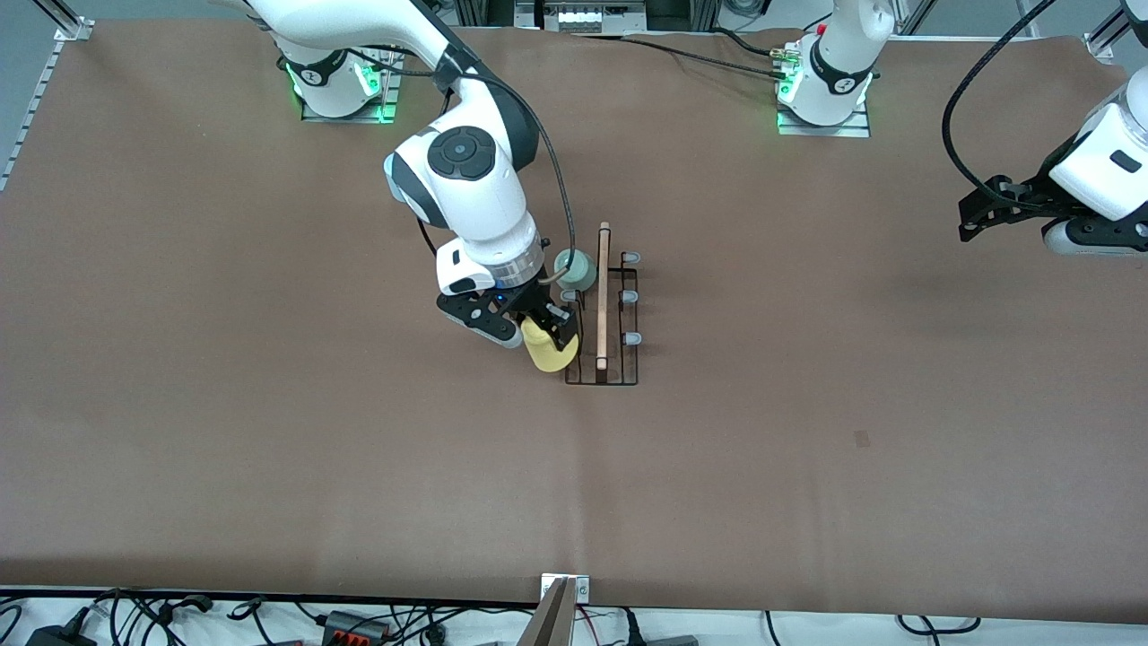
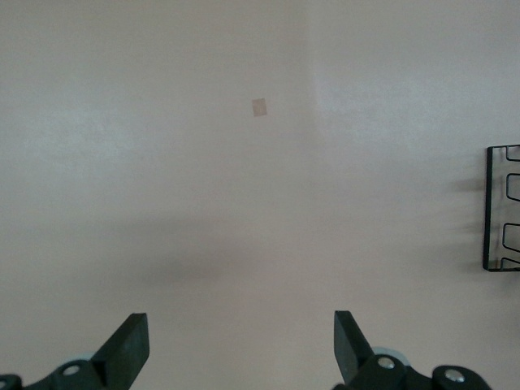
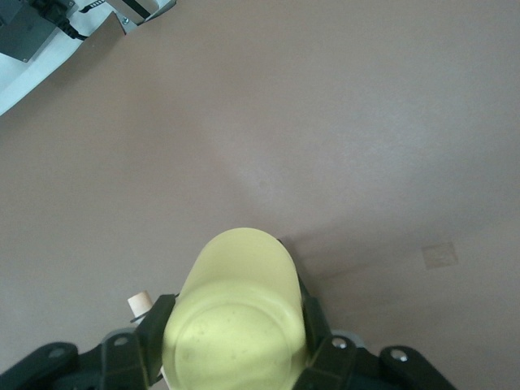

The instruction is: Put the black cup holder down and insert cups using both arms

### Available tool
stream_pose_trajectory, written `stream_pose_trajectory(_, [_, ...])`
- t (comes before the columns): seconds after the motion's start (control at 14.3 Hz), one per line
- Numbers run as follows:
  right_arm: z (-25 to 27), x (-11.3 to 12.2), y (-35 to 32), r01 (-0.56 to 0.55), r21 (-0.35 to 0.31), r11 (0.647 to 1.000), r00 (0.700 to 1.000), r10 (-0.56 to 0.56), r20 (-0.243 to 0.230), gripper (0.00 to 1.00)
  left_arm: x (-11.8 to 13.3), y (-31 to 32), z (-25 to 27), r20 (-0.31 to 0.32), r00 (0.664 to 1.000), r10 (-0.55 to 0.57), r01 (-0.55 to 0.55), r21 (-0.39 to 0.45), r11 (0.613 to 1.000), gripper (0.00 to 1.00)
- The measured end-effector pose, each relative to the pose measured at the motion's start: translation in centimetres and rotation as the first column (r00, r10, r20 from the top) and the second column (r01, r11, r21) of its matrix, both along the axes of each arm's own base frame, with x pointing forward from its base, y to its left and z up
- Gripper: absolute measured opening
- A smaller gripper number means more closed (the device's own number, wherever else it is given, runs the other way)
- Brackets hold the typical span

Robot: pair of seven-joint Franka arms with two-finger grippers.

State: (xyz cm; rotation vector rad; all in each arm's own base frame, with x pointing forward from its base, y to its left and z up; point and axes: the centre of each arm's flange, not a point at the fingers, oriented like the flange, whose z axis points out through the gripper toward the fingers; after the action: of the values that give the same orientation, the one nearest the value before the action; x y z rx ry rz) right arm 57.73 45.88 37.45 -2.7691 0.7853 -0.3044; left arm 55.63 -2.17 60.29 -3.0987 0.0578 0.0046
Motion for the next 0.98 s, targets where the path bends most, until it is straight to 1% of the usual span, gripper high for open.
stream_pose_trajectory(0.42, [-1.8, -1.4, 1.9, -0.02, -0.002, 1.0, 0.999, 0.02, -0.027, 0.68, -0.2, 0.0, -0.1, -0.016, 1.0, 0.001, -0.001, 0.001, 1.0, 1.0])
stream_pose_trajectory(0.63, [-2.5, -1.4, 2.0, -0.021, -0.007, 1.0, 0.999, 0.021, -0.035, 0.68, -0.2, 0.0, -0.2, -0.02, 1.0, 0.001, -0.001, 0.001, 1.0, 1.0])
stream_pose_trajectory(0.7, [-2.5, -1.3, 1.8, -0.018, -0.007, 1.0, 0.999, 0.018, -0.035, 0.73, -0.2, 0.0, -0.2, -0.021, 1.0, 0.001, -0.001, 0.001, 1.0, 1.0])
stream_pose_trajectory(0.84, [-2.0, -0.3, 0.6, -0.021, -0.013, 1.0, 0.999, 0.021, -0.026, 0.92, -0.2, 0.0, -0.2, -0.021, 1.0, 0.001, -0.001, 0.001, 1.0, 1.0])
stream_pose_trajectory(0.91, [-1.4, 0.3, -0.5, -0.044, -0.03, 0.999, 0.999, 0.043, -0.024, 0.99, -0.2, 0.0, -0.2, -0.021, 1.0, 0.001, -0.001, 0.001, 1.0, 1.0])
stream_pose_trajectory(0.98, [-0.5, 0.9, -1.8, -0.069, -0.055, 0.996, 0.997, 0.068, -0.027, 0.99, -0.2, 0.0, -0.2, -0.021, 1.0, 0.001, -0.001, 0.001, 1.0, 1.0])
